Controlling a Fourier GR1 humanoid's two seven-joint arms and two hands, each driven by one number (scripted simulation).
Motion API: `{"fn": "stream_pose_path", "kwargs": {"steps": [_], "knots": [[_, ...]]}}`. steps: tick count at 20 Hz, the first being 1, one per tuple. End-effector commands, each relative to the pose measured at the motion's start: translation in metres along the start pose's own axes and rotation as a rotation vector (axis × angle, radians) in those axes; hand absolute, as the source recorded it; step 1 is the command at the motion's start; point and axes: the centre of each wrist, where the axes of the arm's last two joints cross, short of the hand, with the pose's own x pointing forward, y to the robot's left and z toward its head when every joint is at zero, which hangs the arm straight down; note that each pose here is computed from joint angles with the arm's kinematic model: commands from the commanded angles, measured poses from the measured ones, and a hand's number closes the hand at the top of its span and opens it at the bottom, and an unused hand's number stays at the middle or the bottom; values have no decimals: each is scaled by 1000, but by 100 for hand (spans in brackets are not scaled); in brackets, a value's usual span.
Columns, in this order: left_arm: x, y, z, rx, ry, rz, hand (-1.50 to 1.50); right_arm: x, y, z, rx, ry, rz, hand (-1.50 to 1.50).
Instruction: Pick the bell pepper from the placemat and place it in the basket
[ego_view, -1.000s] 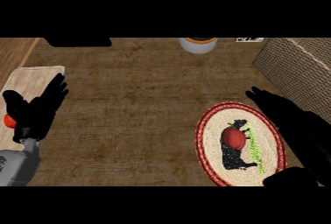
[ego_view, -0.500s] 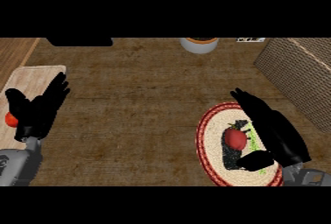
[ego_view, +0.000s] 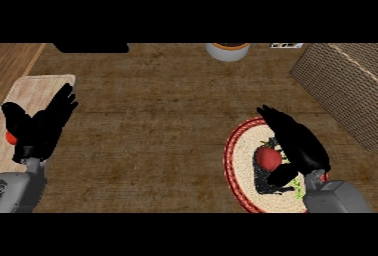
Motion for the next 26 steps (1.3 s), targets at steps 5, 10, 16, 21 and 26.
{"fn": "stream_pose_path", "kwargs": {"steps": [5,10,16,21,26], "knots": [[-2,-3,2,22,-3,12,0,-26,-17,2,17,-5,18,-150],[0,0,13,7,-7,-2,0,-28,4,0,31,-38,-31,-150],[3,4,-1,11,-2,0,0,-44,25,17,55,-95,-46,-150],[-4,-13,13,14,-16,-3,0,-31,19,27,45,-57,16,-150],[-1,-16,4,4,-15,-2,0,-34,44,10,61,-14,78,-150]]}}
